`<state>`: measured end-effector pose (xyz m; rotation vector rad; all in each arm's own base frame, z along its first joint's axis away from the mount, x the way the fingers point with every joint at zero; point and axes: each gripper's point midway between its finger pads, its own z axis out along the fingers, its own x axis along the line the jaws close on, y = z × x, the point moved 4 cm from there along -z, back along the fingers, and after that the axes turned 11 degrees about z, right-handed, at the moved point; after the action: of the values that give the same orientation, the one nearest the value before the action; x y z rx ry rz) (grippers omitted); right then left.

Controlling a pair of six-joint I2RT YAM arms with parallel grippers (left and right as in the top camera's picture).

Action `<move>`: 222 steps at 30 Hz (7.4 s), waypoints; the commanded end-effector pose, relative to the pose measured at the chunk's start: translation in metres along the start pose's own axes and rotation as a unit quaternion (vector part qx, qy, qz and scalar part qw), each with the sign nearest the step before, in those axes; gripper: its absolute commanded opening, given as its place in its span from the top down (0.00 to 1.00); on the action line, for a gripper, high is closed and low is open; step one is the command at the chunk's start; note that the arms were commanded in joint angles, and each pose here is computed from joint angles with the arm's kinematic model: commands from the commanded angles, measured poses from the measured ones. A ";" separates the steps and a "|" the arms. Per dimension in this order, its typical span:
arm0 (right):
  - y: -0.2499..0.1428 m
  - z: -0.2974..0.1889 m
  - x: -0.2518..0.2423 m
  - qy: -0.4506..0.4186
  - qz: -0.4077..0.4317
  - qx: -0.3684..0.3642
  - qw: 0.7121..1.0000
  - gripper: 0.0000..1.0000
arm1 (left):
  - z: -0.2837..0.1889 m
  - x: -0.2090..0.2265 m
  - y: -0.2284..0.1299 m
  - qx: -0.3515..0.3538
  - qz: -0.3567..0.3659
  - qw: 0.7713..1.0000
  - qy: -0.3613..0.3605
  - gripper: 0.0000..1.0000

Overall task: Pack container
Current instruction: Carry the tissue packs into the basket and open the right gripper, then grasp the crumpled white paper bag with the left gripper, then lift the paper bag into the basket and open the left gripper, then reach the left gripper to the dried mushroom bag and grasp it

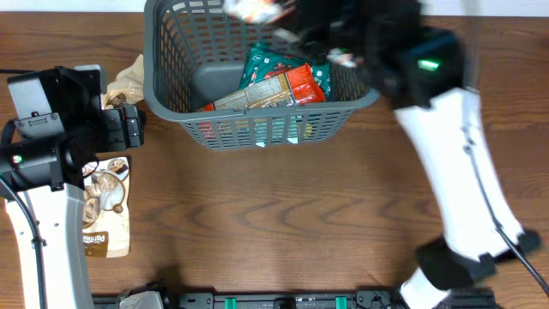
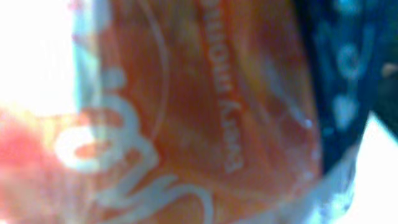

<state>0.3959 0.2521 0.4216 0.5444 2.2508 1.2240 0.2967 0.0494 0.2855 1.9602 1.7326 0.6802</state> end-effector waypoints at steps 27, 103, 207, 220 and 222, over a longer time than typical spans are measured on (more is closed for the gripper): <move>0.009 -0.038 -0.044 -0.090 0.042 -0.029 0.995 0.01 | -0.026 0.011 -0.004 0.017 -0.024 0.998 0.054 0.01; -0.253 -0.213 -0.204 -0.431 0.490 0.229 0.722 0.01 | 0.329 0.124 -0.035 0.248 0.227 0.940 -0.061 0.11; -0.256 -0.211 -0.196 -0.400 0.473 0.255 0.743 0.01 | -0.189 -0.011 -0.087 0.045 -0.053 0.977 0.202 0.01; -0.258 -0.211 -0.192 -0.396 0.476 0.263 0.740 0.01 | -0.080 -0.008 -0.142 0.118 -0.042 0.961 0.245 0.02; -0.258 -0.212 -0.191 -0.395 0.477 0.265 0.740 0.01 | -0.058 -0.010 -0.145 0.145 -0.044 0.964 0.218 0.02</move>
<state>0.3929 -0.1247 0.3466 2.1511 1.4483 0.4345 0.1405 0.0585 0.2617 1.9510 2.2538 1.0413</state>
